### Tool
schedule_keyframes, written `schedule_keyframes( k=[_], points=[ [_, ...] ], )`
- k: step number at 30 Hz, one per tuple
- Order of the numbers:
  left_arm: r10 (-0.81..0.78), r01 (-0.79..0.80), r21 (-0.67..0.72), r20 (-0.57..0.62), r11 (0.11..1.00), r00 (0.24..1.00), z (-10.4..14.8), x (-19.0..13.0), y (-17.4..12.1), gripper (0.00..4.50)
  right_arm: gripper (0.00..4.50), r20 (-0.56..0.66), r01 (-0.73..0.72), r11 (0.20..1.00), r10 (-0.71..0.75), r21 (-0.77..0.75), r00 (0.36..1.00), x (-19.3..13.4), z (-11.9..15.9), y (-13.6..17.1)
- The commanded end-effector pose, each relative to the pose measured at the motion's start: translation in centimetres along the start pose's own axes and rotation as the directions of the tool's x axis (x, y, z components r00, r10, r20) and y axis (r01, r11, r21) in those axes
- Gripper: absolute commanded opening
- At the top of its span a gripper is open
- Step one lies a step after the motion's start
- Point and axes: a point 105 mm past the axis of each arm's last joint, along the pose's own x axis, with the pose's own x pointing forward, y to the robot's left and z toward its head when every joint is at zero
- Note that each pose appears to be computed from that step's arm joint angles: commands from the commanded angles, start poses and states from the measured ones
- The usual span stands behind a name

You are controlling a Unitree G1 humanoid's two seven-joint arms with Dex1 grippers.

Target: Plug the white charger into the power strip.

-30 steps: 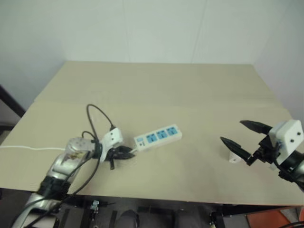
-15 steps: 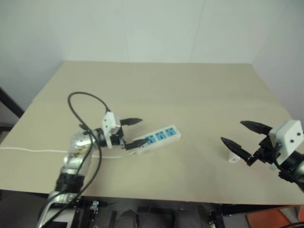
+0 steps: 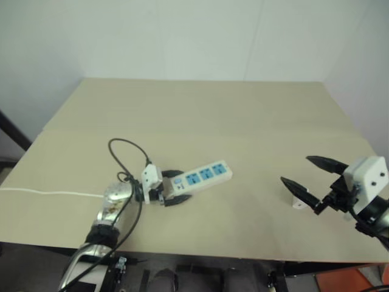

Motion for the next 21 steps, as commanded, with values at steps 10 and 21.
schedule_keyframes(
  k=[10, 21],
  points=[
    [-0.078, 0.063, -0.133, -0.105, 0.989, 0.991, -2.7, 0.9, -2.0, 3.93, 4.50, 0.043, 0.008, 0.999, -0.007, -0.037, 0.999, 0.0, 1.7, -0.2],
    [-0.171, 0.169, -0.067, -0.019, 0.983, 0.985, -0.5, 3.2, -2.5, 3.29, 4.50, 0.050, 0.000, 0.999, 0.002, -0.047, 0.999, 0.2, 2.0, -0.5]
  ],
)
